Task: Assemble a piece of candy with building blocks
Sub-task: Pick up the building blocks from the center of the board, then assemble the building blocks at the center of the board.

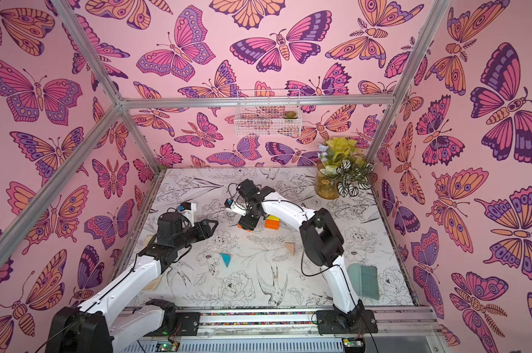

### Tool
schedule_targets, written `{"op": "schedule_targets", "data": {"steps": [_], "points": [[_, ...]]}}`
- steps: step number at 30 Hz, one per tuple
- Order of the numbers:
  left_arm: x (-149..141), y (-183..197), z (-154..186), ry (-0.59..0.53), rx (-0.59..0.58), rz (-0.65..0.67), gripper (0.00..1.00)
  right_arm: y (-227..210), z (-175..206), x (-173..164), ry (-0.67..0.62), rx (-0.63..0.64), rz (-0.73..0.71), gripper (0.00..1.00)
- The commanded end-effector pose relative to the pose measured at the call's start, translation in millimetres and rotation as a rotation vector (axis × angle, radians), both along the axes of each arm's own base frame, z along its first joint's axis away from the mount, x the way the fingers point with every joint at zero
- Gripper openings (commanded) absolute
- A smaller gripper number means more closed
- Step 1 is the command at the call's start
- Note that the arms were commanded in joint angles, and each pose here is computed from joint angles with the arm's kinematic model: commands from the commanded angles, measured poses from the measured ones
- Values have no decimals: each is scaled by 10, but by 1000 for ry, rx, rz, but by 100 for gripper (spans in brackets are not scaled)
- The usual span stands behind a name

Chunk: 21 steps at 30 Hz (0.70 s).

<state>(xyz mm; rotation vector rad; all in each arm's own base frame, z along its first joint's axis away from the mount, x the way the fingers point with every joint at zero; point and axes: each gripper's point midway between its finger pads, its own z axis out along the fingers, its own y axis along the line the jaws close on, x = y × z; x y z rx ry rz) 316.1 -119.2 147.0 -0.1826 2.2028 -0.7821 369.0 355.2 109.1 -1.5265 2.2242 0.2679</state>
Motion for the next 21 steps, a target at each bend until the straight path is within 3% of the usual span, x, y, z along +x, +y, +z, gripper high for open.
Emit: {"op": "schedule_targets", "data": {"steps": [1, 7, 11, 18, 21], "points": [[2, 48, -34, 7, 15, 11, 62, -332, 775, 219, -140, 109, -99, 49], [115, -74, -7, 29, -28, -34, 62, -1190, 685, 245, -220, -53, -240, 48], [169, -128, -14, 34, -46, -51, 62, -1586, 539, 197, -261, -83, -289, 47], [210, -177, -33, 39, -68, -65, 62, -1844, 347, 221, -287, -9, -309, 35], [203, -182, -47, 39, -66, -70, 61, -1857, 239, 244, -284, -21, -287, 34]]}}
